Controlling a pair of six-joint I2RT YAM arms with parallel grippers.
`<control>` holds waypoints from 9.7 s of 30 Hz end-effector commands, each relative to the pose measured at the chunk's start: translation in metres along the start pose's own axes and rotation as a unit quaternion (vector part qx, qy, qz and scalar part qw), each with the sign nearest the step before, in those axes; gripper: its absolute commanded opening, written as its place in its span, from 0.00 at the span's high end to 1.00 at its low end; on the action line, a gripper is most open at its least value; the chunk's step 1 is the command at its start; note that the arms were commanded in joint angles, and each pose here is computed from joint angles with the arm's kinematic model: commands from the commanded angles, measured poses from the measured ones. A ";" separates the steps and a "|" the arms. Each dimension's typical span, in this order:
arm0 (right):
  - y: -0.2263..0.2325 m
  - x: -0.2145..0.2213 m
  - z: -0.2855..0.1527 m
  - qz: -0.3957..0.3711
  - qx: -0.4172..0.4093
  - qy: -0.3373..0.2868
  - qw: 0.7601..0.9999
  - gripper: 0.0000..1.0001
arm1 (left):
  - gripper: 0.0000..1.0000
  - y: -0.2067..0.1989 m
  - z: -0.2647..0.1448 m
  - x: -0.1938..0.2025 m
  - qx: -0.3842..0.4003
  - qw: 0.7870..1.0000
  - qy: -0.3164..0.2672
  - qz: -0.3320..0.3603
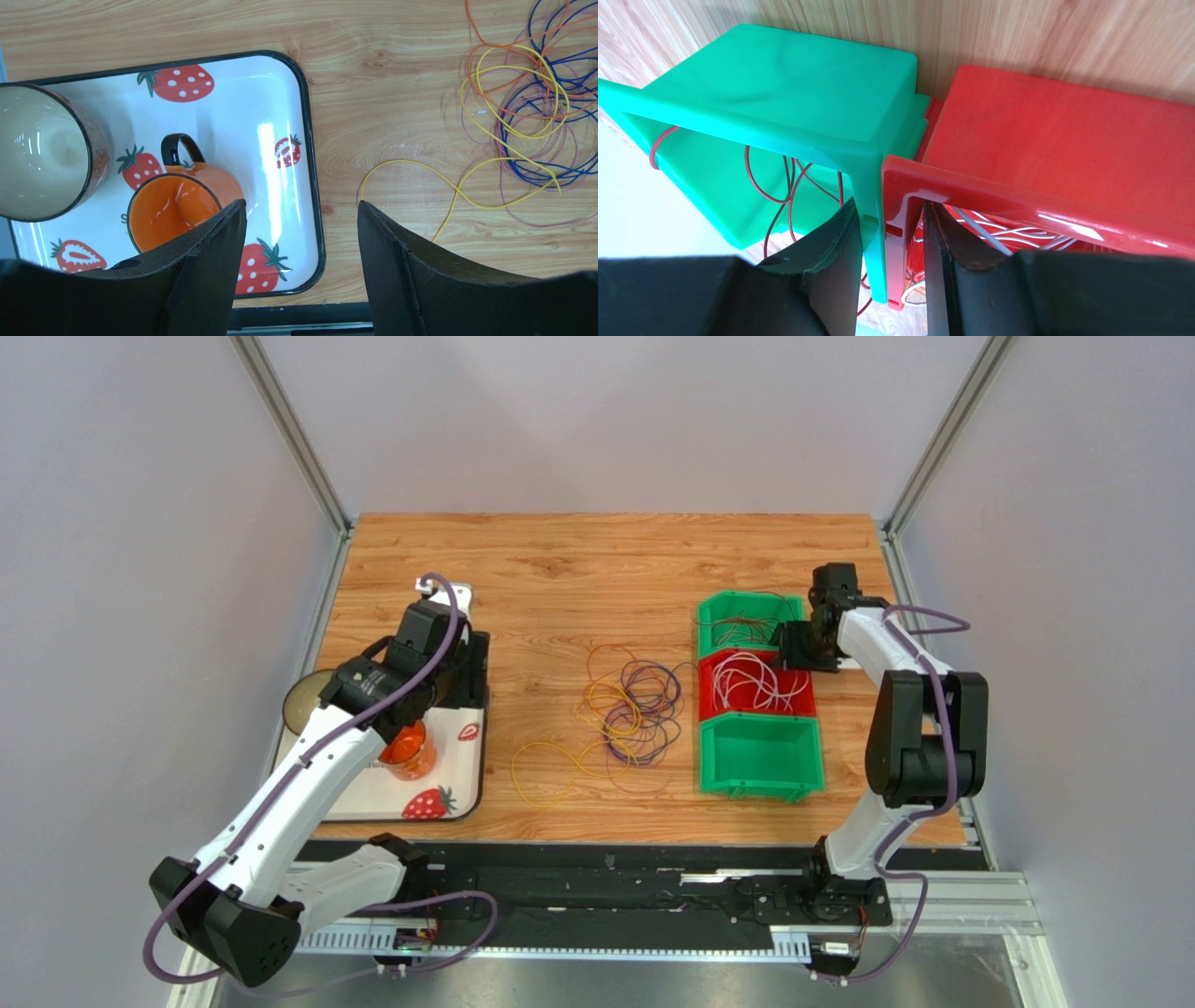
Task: Untangle the cables
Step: Move the bin to the center of the board, then pick up the cable from the cable, then place the cable in the bin.
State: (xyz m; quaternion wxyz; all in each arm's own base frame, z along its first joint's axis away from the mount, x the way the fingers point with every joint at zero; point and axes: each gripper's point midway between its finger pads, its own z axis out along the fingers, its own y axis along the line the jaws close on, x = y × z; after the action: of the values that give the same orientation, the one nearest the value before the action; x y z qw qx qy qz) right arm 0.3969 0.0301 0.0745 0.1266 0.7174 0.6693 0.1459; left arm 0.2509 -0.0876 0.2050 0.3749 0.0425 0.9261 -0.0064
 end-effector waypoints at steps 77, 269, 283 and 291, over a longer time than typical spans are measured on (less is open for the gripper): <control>0.095 0.008 -0.143 -0.213 -0.245 -0.011 0.946 0.51 | 0.31 -0.010 -0.004 -0.005 0.031 0.999 -0.005 -0.003; -0.033 0.323 -0.231 -0.678 -0.606 -0.081 0.408 0.47 | 1.00 -0.150 -0.145 -0.234 0.453 0.874 -0.100 -0.143; -0.012 0.326 -0.227 -0.650 -0.599 -0.113 0.453 0.66 | 1.00 -0.153 -0.147 -0.230 0.464 0.868 -0.093 -0.148; -0.022 0.330 -0.240 -0.642 -0.621 -0.091 0.440 0.59 | 1.00 -0.156 -0.141 -0.229 0.470 0.864 -0.088 -0.157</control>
State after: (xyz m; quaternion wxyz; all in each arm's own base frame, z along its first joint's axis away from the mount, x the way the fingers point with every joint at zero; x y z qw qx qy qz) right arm 0.3147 0.3532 0.2531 0.6229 -0.1985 0.6986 0.2907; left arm 0.3122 -0.2545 0.4401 0.3655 0.0591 0.7957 -0.4794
